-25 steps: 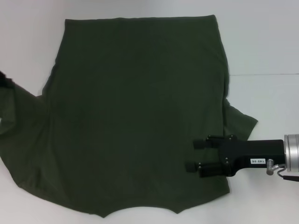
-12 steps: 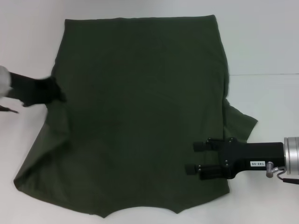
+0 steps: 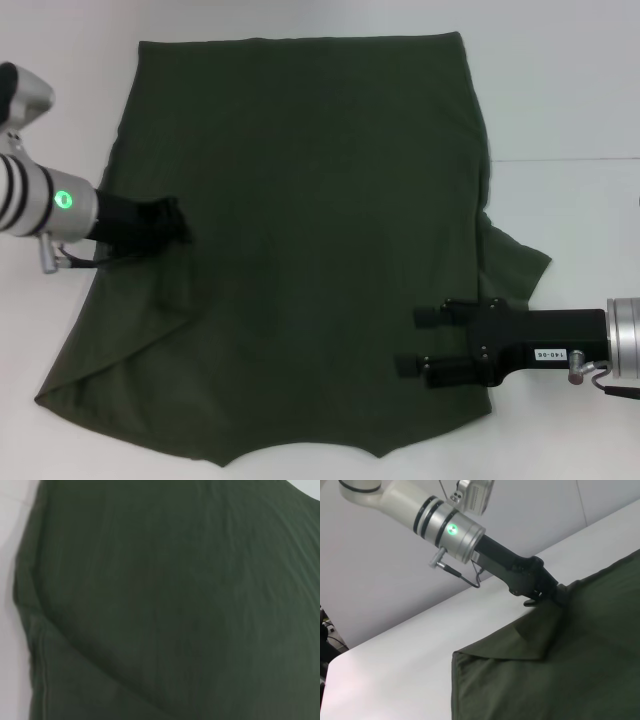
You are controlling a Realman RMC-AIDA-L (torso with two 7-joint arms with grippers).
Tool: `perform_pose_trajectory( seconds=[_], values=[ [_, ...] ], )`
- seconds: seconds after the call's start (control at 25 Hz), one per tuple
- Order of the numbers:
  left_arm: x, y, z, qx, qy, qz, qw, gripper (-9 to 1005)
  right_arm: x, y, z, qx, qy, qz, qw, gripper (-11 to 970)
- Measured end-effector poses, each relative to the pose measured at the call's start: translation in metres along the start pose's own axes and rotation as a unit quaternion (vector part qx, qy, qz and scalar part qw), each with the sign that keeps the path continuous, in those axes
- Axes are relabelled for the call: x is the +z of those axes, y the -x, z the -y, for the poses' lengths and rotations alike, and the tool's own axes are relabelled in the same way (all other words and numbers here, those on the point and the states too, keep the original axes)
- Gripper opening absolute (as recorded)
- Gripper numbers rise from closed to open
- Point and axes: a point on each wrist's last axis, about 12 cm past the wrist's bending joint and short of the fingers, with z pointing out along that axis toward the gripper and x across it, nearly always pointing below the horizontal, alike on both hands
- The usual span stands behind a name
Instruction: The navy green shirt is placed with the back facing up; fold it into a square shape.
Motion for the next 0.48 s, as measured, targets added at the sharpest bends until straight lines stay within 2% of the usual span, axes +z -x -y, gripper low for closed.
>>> perform_pose_trajectory(
  seconds=[0.24, 0.4, 0.48],
  values=[
    [0.014, -0.008, 0.006, 0.0, 0.002, 0.016, 1.0, 25, 0.0, -0.001, 0.0, 0.001, -0.001, 0.0, 1.0, 919],
    [0.02, -0.013, 0.012, 0.0, -0.003, 0.024, 1.0, 209, -0.001, -0.001, 0.0, 0.001, -0.002, 0.001, 1.0, 919],
    [0.02, -0.011, 0.015, -0.003, -0.013, 0.031, 0.999, 347, -0.001, -0.001, 0.0, 0.001, -0.002, 0.0, 1.0, 919]
  ],
)
